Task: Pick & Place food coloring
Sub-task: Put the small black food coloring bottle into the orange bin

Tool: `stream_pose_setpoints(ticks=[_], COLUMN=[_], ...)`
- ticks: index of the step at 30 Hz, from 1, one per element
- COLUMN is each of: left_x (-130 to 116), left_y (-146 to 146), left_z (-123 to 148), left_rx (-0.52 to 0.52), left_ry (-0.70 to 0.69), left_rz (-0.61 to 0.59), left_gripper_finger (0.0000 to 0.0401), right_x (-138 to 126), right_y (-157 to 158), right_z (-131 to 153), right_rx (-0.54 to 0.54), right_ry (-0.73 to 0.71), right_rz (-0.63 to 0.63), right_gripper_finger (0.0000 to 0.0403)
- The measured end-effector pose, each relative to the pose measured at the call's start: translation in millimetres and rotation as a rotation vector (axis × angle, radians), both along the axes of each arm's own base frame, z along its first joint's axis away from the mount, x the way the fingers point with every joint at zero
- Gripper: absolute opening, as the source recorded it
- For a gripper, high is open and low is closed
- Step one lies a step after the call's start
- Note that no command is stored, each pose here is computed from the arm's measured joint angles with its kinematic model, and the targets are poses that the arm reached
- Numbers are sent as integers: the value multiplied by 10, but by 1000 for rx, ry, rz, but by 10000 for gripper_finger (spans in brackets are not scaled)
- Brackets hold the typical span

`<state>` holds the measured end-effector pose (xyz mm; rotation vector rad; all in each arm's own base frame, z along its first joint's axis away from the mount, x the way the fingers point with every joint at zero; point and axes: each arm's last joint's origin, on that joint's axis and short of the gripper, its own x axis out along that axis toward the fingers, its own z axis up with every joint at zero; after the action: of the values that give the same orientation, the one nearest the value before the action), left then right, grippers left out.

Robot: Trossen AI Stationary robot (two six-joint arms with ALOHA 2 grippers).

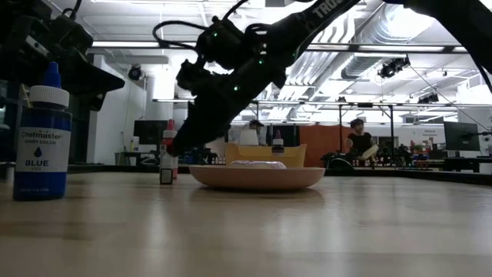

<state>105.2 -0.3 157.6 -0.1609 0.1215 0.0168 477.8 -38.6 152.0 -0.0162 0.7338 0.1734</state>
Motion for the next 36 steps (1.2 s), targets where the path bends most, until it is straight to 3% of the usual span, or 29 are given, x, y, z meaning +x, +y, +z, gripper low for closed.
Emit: stream_pose_setpoints(ticks=[11, 36], left_x=[0, 0], left_y=[-1, -1], left_z=[1, 1], left_rx=[0, 0], left_ry=[0, 0], left_rz=[-1, -2], left_gripper_finger=[1, 1], right_x=[32, 52], right_y=[-13, -43], right_z=[-141, -113], right_rx=[0, -38], right_ry=[9, -22], right_rz=[-20, -51], right_gripper_finger=[181, 181])
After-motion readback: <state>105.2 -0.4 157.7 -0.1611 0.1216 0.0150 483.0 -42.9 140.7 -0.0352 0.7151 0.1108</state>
